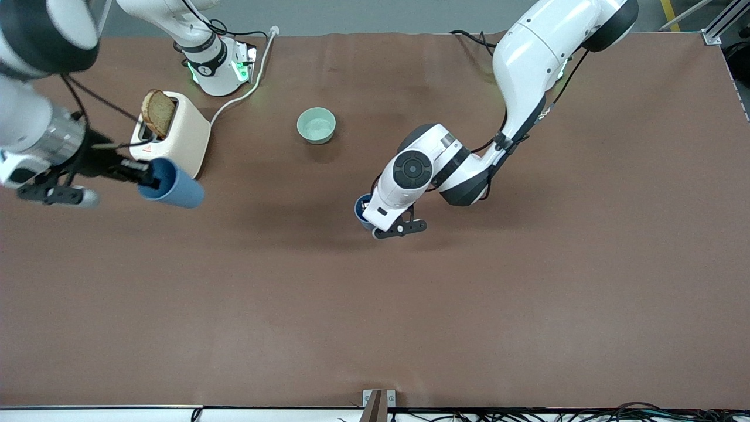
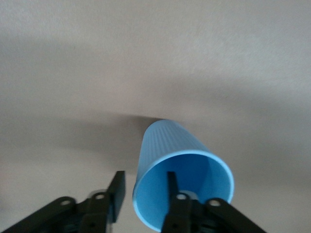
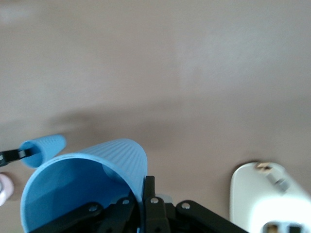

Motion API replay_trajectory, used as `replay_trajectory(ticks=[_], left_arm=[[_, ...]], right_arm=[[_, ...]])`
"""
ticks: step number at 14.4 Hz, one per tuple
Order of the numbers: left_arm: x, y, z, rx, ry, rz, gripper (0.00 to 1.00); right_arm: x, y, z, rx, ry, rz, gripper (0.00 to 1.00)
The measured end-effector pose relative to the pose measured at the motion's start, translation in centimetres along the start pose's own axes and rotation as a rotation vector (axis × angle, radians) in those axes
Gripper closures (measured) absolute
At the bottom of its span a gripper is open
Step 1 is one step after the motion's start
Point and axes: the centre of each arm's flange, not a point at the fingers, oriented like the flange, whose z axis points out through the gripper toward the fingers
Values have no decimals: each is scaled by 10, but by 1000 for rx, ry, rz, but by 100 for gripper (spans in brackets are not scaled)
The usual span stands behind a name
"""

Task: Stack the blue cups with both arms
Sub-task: 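Place the left gripper's cup mid-table while the right gripper lifts its cup, then lower the right gripper's cup into the other cup while the left gripper withdraws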

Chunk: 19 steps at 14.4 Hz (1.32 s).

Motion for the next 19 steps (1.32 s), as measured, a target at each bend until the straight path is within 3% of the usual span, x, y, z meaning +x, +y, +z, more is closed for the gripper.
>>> replay_trajectory(ticks=[2, 5, 6, 9, 13, 16, 19], left_arm=[[10, -3, -26, 11, 61, 14, 33], [27, -27, -101, 96, 144, 5, 3], [34, -40, -135, 108, 169, -19, 0], [48, -97, -233, 162, 234, -112, 0], [65, -174, -317, 192, 285, -189, 0], [71, -219, -364, 200, 324, -155, 0], [63, -256, -402, 232, 323, -101, 0]], right_arm=[[-27, -56, 8, -7, -14, 21, 96], [-62, -136, 37, 5, 1, 40, 96], [-68, -156, 51, 12, 4, 49, 96], [-79, -212, 112, 24, 15, 73, 96], [-83, -268, 194, -26, 21, 116, 96], [-84, -297, 240, -74, 22, 120, 96], [-83, -308, 261, -64, 33, 114, 96]])
